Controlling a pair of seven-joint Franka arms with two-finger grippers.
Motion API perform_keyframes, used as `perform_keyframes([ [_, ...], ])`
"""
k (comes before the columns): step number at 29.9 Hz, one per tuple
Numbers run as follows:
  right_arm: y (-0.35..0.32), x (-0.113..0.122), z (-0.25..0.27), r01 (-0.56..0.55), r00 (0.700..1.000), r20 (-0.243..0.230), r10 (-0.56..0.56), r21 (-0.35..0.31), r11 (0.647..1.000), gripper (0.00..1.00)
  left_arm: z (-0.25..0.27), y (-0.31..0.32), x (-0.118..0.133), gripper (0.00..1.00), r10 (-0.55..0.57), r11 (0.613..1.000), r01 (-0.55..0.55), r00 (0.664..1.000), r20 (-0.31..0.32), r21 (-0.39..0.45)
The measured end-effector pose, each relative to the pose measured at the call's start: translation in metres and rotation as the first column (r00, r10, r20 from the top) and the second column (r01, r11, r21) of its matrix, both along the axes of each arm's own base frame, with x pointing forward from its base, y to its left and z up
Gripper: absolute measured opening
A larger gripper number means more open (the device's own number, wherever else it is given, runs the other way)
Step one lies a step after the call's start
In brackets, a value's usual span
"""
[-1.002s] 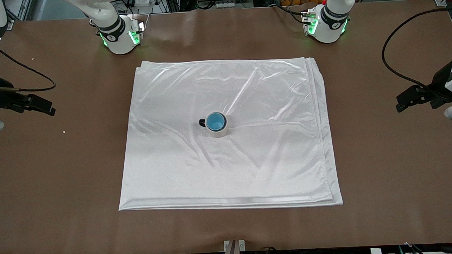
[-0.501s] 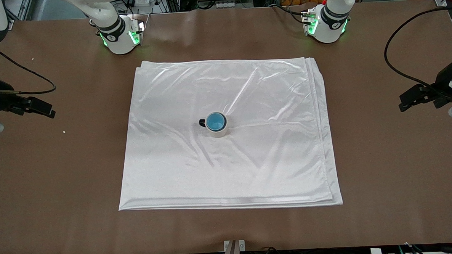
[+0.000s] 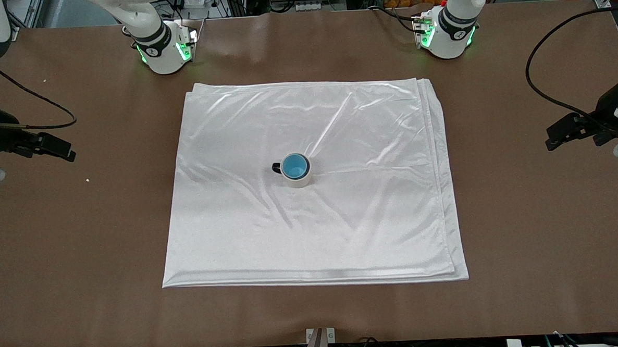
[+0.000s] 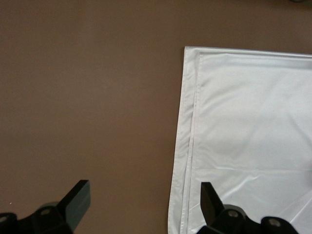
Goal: Place blue cup into white mug on cloth
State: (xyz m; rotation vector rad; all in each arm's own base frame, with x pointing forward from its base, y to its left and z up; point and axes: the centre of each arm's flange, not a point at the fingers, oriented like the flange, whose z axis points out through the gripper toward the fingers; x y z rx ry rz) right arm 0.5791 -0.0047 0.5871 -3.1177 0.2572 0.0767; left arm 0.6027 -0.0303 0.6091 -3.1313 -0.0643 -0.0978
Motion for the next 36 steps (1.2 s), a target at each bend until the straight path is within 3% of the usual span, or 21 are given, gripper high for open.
perform_keyframes([
  [36,-0.001,0.0,0.0,0.001,1.0,0.001,-0.001,0.0,1.0,1.0,0.006,-0.004,-0.013,1.0,-0.005,1.0,0.005,1.0,-0.028,0.006],
])
